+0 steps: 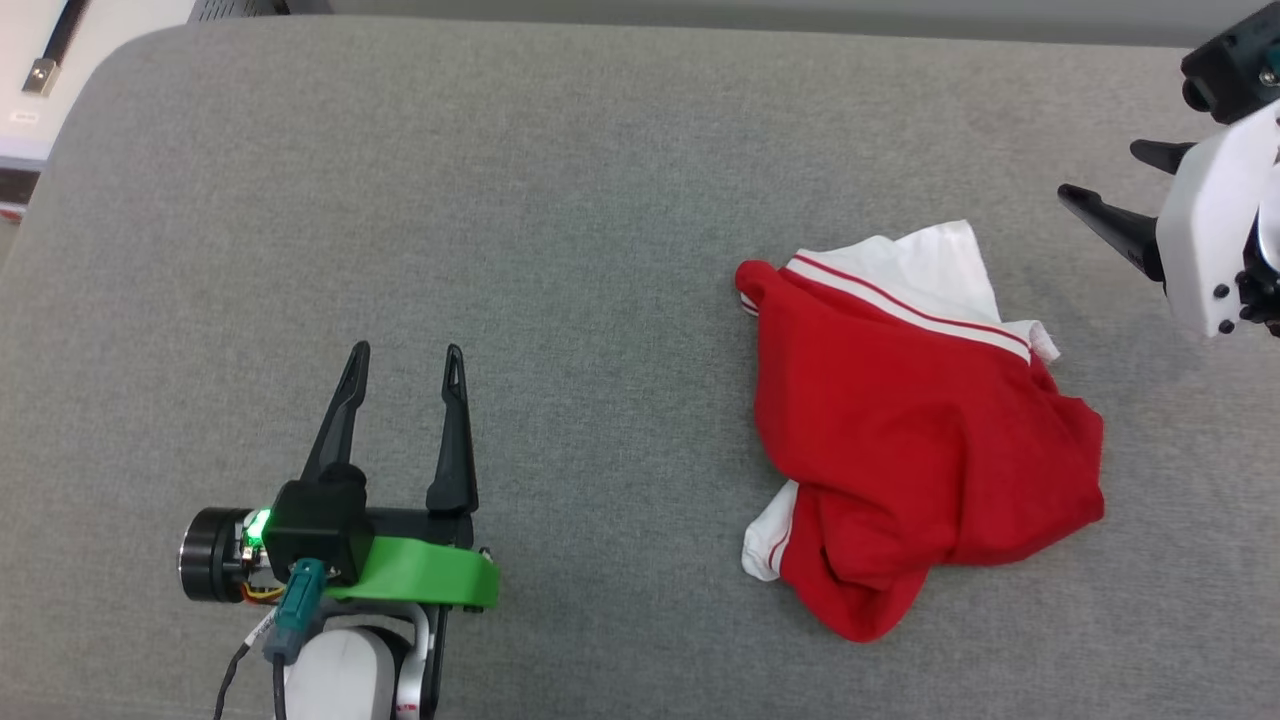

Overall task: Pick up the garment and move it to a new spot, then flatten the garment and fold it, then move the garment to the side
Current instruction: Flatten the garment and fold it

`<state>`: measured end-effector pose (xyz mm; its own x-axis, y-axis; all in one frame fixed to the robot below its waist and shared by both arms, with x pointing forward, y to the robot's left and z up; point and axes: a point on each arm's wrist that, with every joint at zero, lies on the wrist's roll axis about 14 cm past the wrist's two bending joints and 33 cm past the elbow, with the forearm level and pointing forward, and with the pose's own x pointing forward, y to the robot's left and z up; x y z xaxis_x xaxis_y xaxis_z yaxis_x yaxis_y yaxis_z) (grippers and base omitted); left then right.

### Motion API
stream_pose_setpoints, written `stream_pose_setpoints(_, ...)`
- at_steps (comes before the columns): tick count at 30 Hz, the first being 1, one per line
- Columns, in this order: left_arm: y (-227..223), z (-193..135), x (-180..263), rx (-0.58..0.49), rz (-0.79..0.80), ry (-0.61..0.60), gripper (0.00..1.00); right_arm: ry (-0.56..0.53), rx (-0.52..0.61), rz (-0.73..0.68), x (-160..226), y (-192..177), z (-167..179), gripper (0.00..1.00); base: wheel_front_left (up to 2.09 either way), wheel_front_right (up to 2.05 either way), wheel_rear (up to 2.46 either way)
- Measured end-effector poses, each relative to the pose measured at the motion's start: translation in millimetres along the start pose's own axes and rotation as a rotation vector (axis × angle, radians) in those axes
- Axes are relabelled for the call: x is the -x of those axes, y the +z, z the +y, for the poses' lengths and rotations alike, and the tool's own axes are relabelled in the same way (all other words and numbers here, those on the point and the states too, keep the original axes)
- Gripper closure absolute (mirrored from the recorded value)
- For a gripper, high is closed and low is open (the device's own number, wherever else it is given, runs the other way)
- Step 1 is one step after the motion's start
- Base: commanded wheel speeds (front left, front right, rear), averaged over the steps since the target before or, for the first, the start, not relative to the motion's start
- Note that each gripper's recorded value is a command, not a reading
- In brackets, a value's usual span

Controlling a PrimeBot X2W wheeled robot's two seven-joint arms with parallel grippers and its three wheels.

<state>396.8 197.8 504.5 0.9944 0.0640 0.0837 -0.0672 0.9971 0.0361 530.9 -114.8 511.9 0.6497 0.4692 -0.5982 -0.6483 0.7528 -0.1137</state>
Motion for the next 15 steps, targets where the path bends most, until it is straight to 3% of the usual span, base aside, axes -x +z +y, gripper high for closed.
stream_pose_setpoints(8, -16, 2, -15, 0.014, 0.034, 0.029, 0.00, 0.108, 0.030, 0.374, -47, -50, 11, 0.00, 0.00, 0.00, 0.00)
stream_pose_setpoints(15, -35, 5, -22, 0.015, 0.080, 0.058, 0.00, 0.199, 0.041, 0.532, -88, -100, 33, 0.00, 0.00, 0.00, 0.00)
